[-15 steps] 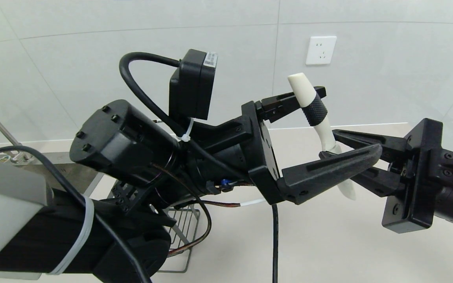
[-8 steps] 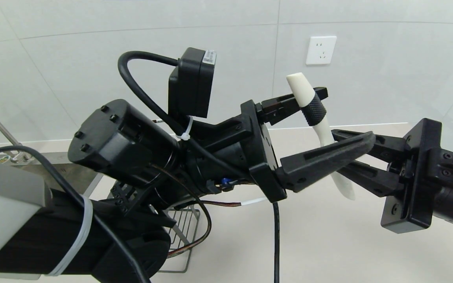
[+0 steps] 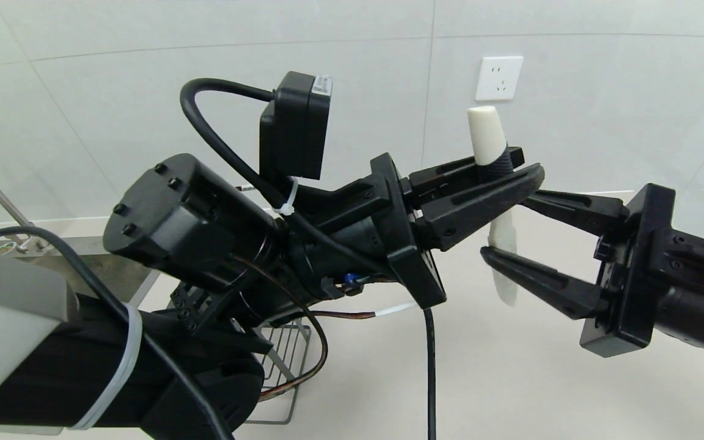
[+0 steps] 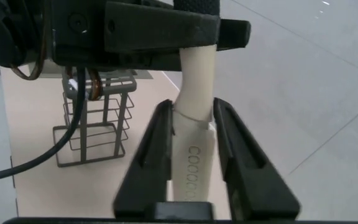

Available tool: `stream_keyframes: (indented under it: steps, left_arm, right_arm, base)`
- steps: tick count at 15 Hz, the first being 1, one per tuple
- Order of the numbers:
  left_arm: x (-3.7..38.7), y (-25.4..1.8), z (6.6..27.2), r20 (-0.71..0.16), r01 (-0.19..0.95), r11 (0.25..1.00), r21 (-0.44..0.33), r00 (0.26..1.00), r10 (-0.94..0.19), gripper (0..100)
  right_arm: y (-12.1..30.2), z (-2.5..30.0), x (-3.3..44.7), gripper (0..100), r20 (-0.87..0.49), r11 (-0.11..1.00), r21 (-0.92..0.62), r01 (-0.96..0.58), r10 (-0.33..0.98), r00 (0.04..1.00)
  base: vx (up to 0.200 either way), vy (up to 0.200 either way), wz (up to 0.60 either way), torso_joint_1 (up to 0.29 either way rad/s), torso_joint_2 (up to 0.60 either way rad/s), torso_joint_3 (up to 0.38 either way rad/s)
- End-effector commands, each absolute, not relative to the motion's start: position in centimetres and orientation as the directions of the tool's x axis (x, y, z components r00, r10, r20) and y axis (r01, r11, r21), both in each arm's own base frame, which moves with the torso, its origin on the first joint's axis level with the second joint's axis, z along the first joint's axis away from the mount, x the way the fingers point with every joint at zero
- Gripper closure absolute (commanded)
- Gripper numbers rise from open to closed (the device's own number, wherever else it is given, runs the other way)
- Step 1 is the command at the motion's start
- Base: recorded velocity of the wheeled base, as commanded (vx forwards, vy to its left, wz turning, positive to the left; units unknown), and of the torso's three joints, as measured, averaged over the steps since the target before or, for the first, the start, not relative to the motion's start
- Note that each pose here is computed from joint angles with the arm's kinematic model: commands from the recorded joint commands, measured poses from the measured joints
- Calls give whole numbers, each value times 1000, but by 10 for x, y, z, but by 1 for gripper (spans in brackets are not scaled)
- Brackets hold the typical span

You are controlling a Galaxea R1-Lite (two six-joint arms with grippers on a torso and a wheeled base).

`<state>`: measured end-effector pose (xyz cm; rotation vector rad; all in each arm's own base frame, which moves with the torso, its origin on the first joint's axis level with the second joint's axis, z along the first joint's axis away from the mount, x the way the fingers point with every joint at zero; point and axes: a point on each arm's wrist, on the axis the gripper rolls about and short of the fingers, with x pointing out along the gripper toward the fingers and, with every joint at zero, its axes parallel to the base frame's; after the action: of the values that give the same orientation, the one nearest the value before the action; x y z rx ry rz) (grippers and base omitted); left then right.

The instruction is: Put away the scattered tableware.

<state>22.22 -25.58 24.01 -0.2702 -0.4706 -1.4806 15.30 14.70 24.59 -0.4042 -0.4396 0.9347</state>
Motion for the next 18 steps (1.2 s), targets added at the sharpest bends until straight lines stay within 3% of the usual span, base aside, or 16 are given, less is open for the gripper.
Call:
stream_keyframes:
  steps: [1,3,6,7,10,12,15,18]
  left_arm:
    - [224,-253,242,477,988,123,96,62,-877,100]
    - [232,-246,243,498,976,206,68,145,-855,100]
    - [247,-229,243,516,941,336,30,273,-812,100]
    - [247,-222,241,515,929,369,12,311,-799,100]
    - [241,-189,228,417,874,484,-37,454,-788,100]
    - [234,-168,229,385,821,570,-42,539,-749,100]
    - [209,-132,238,365,758,650,-42,618,-697,100]
    - [199,-115,249,361,682,730,40,671,-647,100]
  right_arm:
    - [148,239,154,0,159,521,-508,-686,839,520]
    - [145,237,151,0,153,530,-495,-689,833,531]
    - [132,229,140,0,149,626,-310,-715,775,614]
    - [125,227,135,100,147,642,-282,-712,763,630]
    - [92,214,124,100,141,726,-106,-679,687,713]
    - [66,205,132,100,119,828,-28,-560,559,821]
    - [29,197,86,100,243,904,-65,-422,424,872]
    - [11,169,37,100,333,937,-135,-322,349,876]
  base:
    - [0,0,0,0,0,0]
    - [0,0,0,0,0,0]
    - [0,0,0,0,0,0]
    - [0,0,0,0,0,0]
    - [0,0,0,0,0,0]
    - [0,0,0,0,0,0]
    - [0,0,0,0,0,0]
    - [0,0,0,0,0,0]
